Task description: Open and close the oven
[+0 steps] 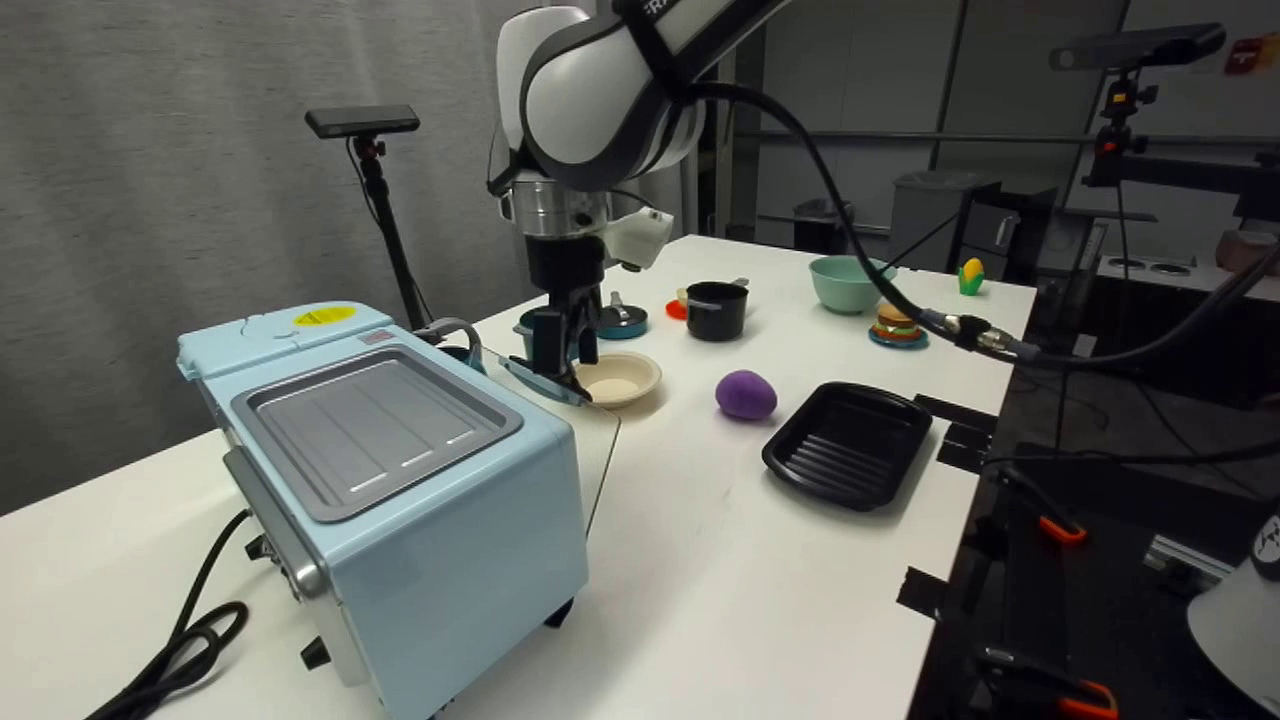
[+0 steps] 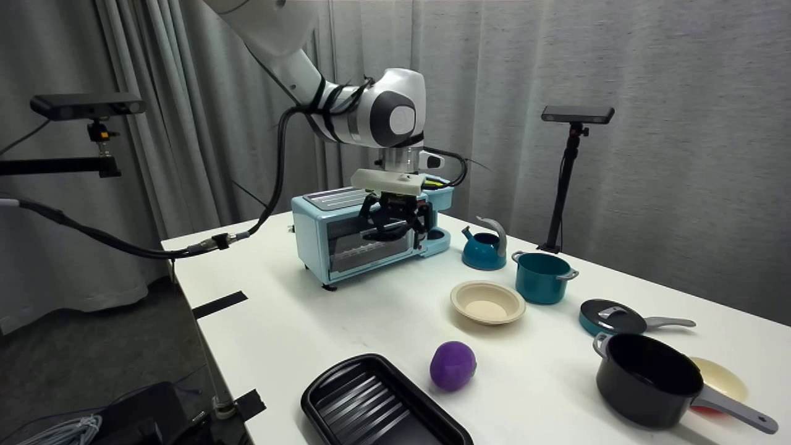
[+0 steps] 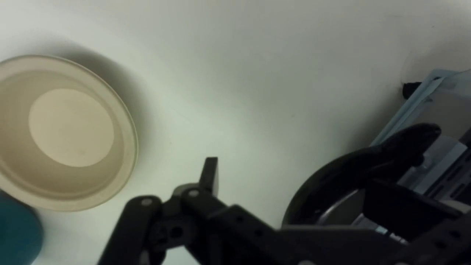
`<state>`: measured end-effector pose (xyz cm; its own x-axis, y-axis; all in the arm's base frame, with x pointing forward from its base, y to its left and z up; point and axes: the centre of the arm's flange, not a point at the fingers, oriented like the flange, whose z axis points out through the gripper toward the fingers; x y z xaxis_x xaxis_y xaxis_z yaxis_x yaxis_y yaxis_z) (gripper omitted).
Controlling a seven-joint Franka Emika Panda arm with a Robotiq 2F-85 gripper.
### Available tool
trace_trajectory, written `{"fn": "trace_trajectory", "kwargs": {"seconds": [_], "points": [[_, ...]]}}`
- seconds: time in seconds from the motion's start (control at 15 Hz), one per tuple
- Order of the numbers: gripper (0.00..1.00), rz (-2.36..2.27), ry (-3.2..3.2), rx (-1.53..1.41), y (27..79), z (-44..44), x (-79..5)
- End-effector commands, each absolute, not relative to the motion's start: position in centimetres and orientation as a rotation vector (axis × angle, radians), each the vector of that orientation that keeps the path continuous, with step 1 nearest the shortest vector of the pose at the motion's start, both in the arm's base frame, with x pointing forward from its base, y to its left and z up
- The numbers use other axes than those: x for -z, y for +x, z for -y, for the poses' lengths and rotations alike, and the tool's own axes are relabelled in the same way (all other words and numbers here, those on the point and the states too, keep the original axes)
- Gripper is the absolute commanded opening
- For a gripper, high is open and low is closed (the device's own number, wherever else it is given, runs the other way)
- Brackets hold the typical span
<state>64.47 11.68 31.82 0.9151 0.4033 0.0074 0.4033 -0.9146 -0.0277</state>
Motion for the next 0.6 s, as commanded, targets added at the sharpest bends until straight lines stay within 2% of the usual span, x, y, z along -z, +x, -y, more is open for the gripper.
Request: {"fn": "trace_trajectory", "kwargs": {"seconds": [0.0,0.53], "points": [[1.00,0.655,-3.098,-0.075,63.9,-11.7,-30.2],[1.00,0.721,-3.195,-0.131,63.3,-12.5,-27.9]]}}
